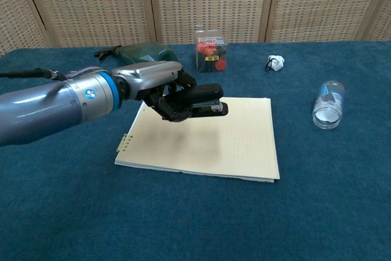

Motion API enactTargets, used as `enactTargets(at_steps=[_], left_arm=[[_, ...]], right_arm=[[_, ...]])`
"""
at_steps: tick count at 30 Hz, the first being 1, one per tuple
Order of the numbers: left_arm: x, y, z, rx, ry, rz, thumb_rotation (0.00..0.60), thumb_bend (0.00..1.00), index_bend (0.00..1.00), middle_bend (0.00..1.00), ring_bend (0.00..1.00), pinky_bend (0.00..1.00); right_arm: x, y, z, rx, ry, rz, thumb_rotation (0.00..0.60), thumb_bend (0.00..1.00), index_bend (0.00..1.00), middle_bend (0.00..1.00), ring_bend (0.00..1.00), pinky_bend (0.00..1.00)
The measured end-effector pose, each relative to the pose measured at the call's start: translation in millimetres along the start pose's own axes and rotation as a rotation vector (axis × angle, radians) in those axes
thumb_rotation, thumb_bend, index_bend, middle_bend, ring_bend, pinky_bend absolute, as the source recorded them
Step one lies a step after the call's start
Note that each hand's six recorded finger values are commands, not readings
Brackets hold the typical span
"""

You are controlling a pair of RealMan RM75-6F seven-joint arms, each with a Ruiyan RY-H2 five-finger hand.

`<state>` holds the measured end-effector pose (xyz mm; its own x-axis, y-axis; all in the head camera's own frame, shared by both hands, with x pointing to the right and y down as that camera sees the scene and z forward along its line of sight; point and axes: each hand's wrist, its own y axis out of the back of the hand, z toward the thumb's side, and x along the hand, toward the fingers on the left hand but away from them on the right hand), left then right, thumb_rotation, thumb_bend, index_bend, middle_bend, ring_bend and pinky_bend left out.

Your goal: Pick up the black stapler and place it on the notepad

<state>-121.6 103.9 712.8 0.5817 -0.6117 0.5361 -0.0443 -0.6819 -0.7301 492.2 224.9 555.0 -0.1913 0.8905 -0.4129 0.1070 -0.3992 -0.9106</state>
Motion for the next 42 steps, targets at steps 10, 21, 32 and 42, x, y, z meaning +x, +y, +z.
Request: enactTargets(at_steps=[10,21,32,42], left_arm=[[27.3,-33.0,9.9,0.052,0.023,-0.056,0.6,0.37,0.54,0.35,0.48,0.53],[23.8,-36.7,15.0,0.053,-0.003,-0.074,0.6,0.0,0.0,0.0,0.0,0.05],[-20.4,33.9,-6.9,0.008,0.006,0.129,0.6,0.0,0.0,0.0,0.0,0.03],[-97.1,82.1,-78.2,0.007,0.147,0.26,0.6,0.0,0.0,0.0,0.0,0.0]], right_arm=[[-1.8,0.5,-9.9,0.0,-0.034,-0.001,0.6,0.0,0.0,0.0,0.0,0.0],[-1.7,1.8,-9.5,-0.009,-0.028,-0.003,0.6,0.0,0.0,0.0,0.0,0.0],[4.2,5.6,-0.8,-0.017,0.007,-0.014,0.6,0.0,0.0,0.0,0.0,0.0],[9.5,4.1,14.1,-0.007,0.054,-0.011,0.6,0.0,0.0,0.0,0.0,0.0]])
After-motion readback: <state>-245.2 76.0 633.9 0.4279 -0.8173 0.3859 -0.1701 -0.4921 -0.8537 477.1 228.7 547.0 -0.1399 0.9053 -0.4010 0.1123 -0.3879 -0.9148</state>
